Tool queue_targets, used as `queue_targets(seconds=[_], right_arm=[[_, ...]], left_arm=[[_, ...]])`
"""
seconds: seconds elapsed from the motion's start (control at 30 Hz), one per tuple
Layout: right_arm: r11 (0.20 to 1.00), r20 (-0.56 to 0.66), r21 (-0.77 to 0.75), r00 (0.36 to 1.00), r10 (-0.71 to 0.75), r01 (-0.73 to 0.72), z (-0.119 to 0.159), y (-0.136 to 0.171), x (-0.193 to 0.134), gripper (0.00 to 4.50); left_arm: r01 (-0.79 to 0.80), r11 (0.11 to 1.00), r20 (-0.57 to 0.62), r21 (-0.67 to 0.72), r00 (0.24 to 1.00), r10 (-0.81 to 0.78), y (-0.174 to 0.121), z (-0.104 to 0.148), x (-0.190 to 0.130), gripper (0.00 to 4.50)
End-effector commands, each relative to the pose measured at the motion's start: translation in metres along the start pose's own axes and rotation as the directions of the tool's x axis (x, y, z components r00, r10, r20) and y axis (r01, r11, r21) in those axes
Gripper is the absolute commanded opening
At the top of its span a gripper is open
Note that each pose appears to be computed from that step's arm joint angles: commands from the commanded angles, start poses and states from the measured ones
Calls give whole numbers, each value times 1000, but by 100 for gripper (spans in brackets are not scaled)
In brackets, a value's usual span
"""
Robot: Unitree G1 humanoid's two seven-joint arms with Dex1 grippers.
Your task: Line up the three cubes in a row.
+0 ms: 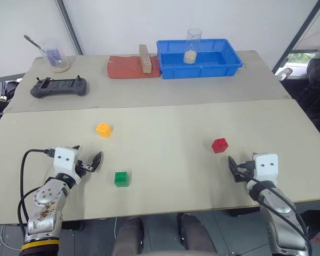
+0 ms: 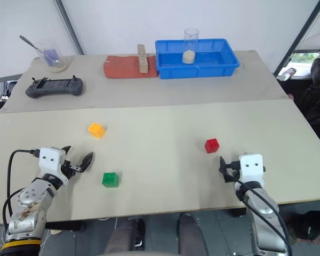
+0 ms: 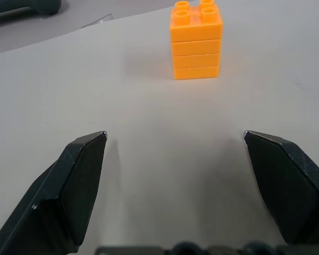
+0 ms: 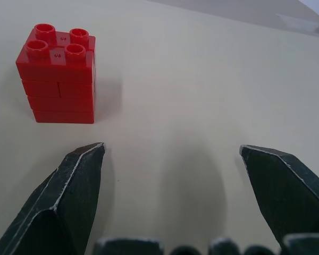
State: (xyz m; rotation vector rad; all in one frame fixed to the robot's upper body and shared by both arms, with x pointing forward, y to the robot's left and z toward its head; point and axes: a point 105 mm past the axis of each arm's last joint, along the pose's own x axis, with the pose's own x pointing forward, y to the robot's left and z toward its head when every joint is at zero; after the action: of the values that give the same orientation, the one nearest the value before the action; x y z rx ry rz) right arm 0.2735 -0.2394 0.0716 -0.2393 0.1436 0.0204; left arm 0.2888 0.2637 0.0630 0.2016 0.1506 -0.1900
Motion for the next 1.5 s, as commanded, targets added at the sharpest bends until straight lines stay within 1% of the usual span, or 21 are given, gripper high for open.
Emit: queue_targets(seconds=[0.03,0.23,0.53,0.67,0.73,0.87,0.93,1.1,1.17,1.23,1.27,1.37,1.5], right_arm=[[1000,30,-2,1000,0,0,9,-1,-1,450],[1000,36,-4,999,-2,2,10,-2,-1,450],[1000,36,-12,999,-5,6,11,-7,1,450],[1000,40,-15,999,13,-12,14,-3,-2,450],[999,49,-10,998,37,-36,17,2,-6,450],[995,62,0,993,104,-104,22,15,-14,450],[991,65,-1,989,133,-134,24,20,-18,450],[990,74,23,988,134,-136,23,23,-13,450],[990,82,38,987,135,-138,23,28,-9,450],[991,81,40,989,126,-130,23,31,-6,450],[991,82,42,989,122,-126,22,33,-4,450],[992,91,63,990,106,-112,23,37,1,450],[993,109,87,992,72,-81,28,38,14,450]], left_arm=[[58,998,-79,-23,995,-60,-16,-20,1,441],[46,999,-71,-2,996,-46,-13,-20,4,441],[128,991,-9,-41,992,-129,-23,-6,5,441],[216,976,35,-35,976,-214,-33,6,2,441],[289,957,59,-11,956,-288,-42,16,-1,441],[437,899,96,36,894,-439,-53,42,-6,441],[512,857,107,64,850,-516,-56,57,-7,441],[680,713,119,169,704,-700,-70,96,-7,441],[752,625,112,210,616,-780,-82,111,-11,441],[793,565,105,227,556,-824,-91,118,-15,441],[820,519,99,241,511,-854,-98,122,-18,441],[861,431,94,272,422,-902,-113,131,-24,441],[877,379,113,296,362,-925,-123,141,-23,441]])
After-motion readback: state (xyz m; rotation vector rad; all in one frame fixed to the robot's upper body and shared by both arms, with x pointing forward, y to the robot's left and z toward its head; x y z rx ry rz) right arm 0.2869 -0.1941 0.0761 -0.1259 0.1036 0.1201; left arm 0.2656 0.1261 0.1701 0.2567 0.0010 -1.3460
